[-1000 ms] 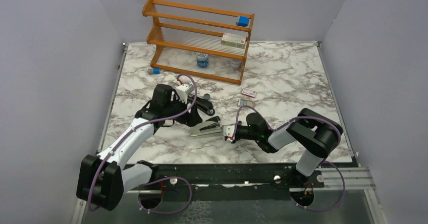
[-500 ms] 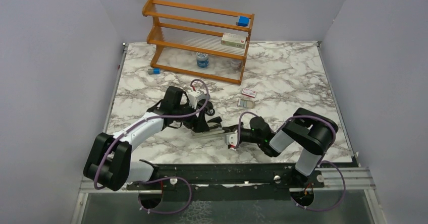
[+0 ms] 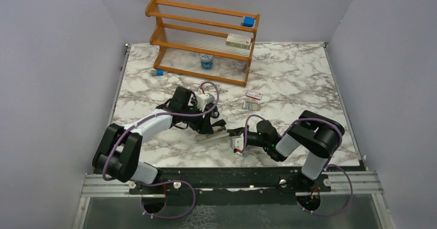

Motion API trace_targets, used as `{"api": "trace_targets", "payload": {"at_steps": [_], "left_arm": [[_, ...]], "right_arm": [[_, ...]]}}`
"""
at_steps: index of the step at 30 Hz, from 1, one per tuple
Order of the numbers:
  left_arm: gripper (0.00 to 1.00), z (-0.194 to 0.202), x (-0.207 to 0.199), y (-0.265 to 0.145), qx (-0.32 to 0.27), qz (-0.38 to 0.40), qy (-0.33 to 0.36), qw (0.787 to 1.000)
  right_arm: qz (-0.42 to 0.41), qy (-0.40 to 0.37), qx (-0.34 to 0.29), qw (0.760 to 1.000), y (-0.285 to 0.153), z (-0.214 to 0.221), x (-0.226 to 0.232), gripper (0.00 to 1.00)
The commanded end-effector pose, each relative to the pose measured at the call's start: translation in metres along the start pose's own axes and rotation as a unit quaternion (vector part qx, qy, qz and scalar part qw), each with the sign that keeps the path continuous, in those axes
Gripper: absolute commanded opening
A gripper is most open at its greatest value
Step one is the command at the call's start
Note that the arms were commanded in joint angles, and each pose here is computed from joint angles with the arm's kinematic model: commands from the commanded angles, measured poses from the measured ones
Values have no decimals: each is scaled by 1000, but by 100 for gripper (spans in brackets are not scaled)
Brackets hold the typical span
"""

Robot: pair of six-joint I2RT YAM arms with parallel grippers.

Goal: Load the staples into the stapler
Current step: Close the stapler at the center of the board.

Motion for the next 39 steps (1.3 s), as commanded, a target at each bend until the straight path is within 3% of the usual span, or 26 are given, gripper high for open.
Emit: {"api": "trace_targets", "payload": {"at_steps": [1, 8, 14, 18, 26, 33, 39], "left_arm": [[54, -6, 4, 10, 34, 30, 224, 973], [45, 6, -3, 17, 71, 42, 252, 964], [17, 3, -10, 12, 58, 34, 279, 958], [1, 0, -12, 10, 52, 37, 285, 956], [0, -5, -14, 7, 42, 25, 294, 955], [0, -9, -14, 2, 19, 5, 296, 955], [0, -16, -13, 3, 5, -12, 293, 956]], "right_arm": [[57, -12, -22, 998, 3, -9, -21, 1], [67, 0, -17, 998, 3, -7, -22, 1], [73, -2, -13, 997, 3, -7, -27, 2], [65, -4, -13, 998, 3, -8, -26, 17], [72, 5, -12, 997, -5, -15, -38, 41], [87, 65, -27, 994, -21, -32, -50, 45], [51, 97, -29, 994, -27, -37, -40, 46]]}}
Point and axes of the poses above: each gripper's point midway between its finger pads, its own y axis out along the fingers, its own x axis along the line the jaws close on, z = x × y, the point moved 6 cm from there along -y, back along the fingers, and after that the axes turned 15 degrees about -y, right-handed, at the moved point
